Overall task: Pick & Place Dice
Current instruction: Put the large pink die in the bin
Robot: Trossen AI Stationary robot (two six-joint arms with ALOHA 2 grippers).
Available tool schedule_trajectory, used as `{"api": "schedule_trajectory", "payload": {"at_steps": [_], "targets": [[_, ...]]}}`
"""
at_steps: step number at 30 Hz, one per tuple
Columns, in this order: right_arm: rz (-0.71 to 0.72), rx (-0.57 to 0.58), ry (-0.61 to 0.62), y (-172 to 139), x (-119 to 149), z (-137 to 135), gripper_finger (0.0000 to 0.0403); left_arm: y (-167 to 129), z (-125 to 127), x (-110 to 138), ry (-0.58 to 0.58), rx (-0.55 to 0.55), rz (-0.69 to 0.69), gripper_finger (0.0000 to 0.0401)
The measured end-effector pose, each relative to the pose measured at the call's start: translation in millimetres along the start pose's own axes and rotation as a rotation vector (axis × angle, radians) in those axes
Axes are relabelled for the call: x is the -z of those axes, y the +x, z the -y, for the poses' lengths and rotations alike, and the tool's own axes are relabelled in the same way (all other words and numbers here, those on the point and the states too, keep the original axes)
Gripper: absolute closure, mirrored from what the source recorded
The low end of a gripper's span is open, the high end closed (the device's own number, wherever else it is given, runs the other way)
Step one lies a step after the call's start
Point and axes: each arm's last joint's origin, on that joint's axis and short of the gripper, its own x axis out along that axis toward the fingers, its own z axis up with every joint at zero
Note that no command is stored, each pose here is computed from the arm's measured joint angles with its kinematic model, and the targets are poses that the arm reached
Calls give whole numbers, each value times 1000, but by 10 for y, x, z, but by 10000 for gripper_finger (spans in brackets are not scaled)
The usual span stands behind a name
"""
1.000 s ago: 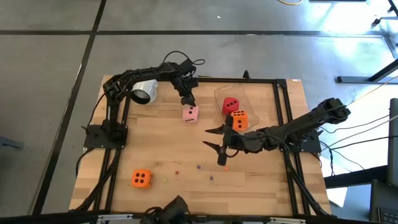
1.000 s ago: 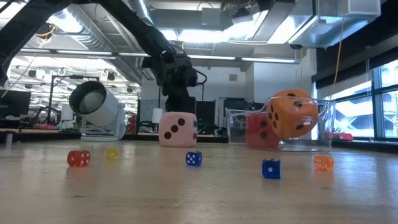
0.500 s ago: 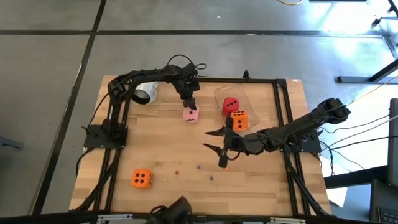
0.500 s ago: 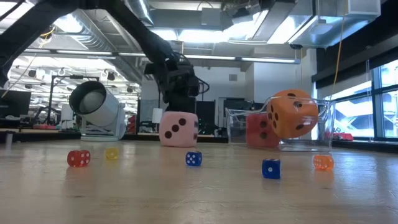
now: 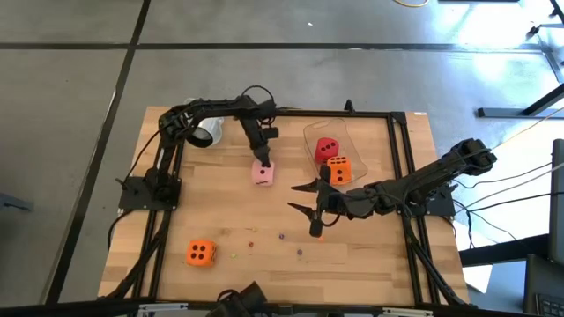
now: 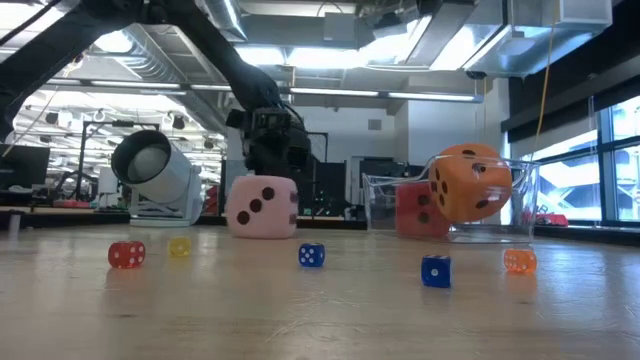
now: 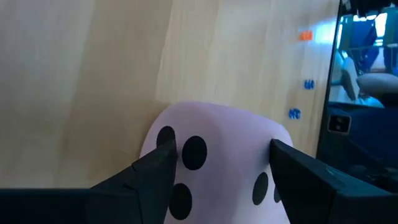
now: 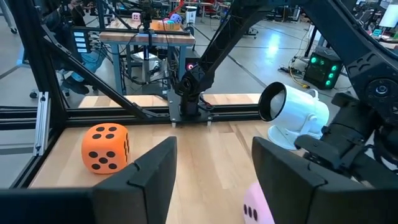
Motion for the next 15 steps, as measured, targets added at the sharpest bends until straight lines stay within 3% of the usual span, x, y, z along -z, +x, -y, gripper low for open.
{"api": "schedule_trajectory", "payload": {"at_steps": [15], "targets": [[0,0,-3,0,1,0,192,174,173,6,98,-34,-102,172]]}}
